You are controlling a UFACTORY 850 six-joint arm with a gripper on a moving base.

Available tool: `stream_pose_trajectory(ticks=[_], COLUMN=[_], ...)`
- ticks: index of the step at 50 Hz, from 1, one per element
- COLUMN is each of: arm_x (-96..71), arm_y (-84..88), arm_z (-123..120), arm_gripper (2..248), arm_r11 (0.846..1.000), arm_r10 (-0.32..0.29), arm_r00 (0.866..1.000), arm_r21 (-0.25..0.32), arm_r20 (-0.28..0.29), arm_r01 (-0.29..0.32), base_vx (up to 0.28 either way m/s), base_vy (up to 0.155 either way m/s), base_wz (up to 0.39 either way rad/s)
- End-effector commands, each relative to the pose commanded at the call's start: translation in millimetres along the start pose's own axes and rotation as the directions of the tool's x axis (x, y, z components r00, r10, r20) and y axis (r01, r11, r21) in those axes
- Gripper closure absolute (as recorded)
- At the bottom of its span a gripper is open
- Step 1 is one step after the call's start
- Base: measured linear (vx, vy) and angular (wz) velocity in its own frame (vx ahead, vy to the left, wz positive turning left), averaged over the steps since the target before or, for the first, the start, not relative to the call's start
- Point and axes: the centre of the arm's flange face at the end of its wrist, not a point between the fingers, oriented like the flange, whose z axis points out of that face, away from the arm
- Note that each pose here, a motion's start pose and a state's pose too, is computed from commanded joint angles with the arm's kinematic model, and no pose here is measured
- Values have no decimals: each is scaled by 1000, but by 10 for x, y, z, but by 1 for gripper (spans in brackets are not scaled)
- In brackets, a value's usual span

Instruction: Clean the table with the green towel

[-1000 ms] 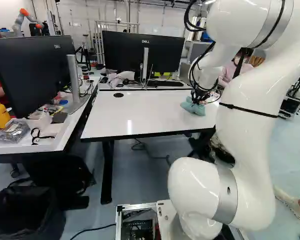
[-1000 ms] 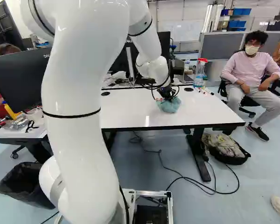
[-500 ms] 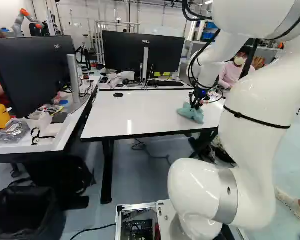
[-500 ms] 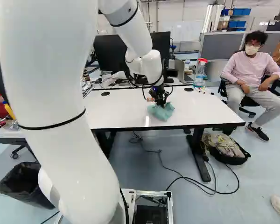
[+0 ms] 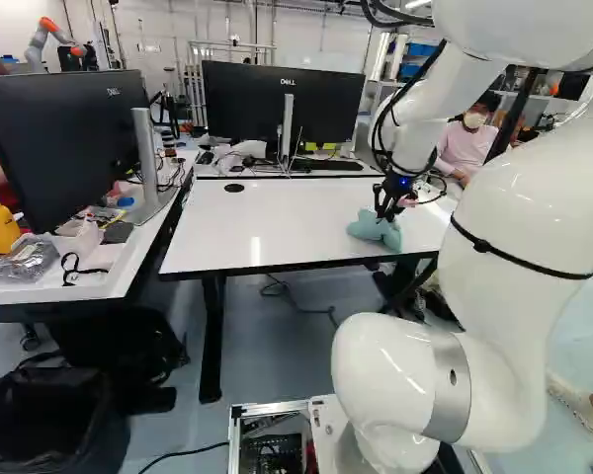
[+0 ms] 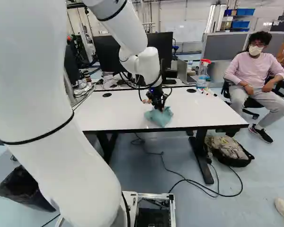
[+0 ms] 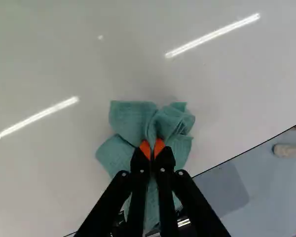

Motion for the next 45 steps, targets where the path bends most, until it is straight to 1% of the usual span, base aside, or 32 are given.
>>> stream_pose_trajectory(ticks=[12,23,34,45], arm_x=[2,40,139,295], arm_y=[0,23,162,330], arm_z=[0,3,22,58], arm_gripper=[221,221,221,221], arm_r11=[1000,1000,999,998], arm_r10=[0,5,31,59], arm_r00=[1000,999,996,990], arm_r21=[0,-2,-11,-22], arm_r20=[-2,-33,-78,-126], arm_r01=[0,-5,-32,-62], base_vx=[9,0,0,0], base_vy=[-1,0,0,0], base_wz=[-2,0,0,0])
